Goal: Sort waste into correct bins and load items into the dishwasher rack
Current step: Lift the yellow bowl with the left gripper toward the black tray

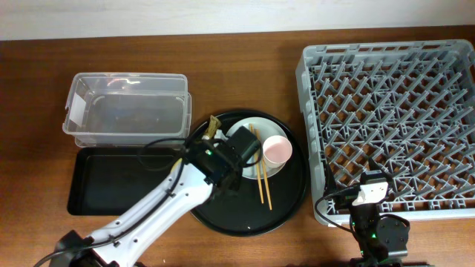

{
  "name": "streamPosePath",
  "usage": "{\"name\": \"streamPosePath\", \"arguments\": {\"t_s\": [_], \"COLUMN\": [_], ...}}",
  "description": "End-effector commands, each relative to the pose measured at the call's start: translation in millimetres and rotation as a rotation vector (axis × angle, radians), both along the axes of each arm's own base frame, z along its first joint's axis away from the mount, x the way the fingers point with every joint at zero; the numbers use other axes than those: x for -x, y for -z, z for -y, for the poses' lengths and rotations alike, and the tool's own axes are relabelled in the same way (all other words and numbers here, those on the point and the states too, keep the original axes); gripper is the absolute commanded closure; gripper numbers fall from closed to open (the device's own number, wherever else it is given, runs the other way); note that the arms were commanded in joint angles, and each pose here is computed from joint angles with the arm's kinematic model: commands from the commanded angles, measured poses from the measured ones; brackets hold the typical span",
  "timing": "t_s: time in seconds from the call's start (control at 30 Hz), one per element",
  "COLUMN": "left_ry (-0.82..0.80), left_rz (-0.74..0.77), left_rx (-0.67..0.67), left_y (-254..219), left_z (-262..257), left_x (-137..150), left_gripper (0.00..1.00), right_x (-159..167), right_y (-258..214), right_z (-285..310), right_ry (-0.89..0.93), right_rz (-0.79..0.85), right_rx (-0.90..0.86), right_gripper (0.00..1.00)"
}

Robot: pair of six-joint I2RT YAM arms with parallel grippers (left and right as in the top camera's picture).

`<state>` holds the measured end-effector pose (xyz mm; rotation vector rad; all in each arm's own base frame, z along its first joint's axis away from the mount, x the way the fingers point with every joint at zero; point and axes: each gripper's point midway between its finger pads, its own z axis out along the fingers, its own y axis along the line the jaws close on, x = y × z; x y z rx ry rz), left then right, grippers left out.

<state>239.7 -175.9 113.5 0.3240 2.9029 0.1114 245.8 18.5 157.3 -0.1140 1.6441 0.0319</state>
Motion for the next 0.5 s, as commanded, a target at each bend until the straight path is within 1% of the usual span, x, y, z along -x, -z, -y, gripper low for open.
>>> {"name": "streamPosePath", "arguments": {"t_s": [0.0,0.07,0.13,0.17,0.27,0.33,0.4,0.47], "left_ry": [-0.035,-0.056,-0.099,-0.118,-0.157,-0.16,-0.173,-0.155], "left_rz": [0.061,0.034,0.0,-0.005,-0.035,-0.035,-0.009,0.043], "left_rx": [-0.037,-0.001,0.085,0.107,0.269,0.403,0.527,0.685], "left_y": [-22,-24,-28,-29,-34,-40,-49,-63], "left_z": [-36,-49,-69,-77,-102,-114,-127,-135], "left_x": [-23,-27,-34,-36,-46,-51,-57,-62], "left_gripper": [1.0,1.0,1.0,1.0,1.0,1.0,1.0,1.0], "right_x": [0,0,0,0,0,0,0,0], "right_y": [3,3,3,3,3,3,3,3], "right_z": [0,0,0,0,0,0,0,0], "right_ry": [0.002,0.002,0.002,0.002,0.002,0.002,0.001,0.002], "right_rz": [-0.006,-0.006,-0.006,-0.006,-0.006,-0.006,-0.006,-0.006], "right_rx": [-0.004,-0.004,-0.004,-0.004,-0.004,-0.004,-0.004,-0.004], "right_gripper": [0.01,0.01,0.01,0.01,0.01,0.01,0.01,0.01]}}
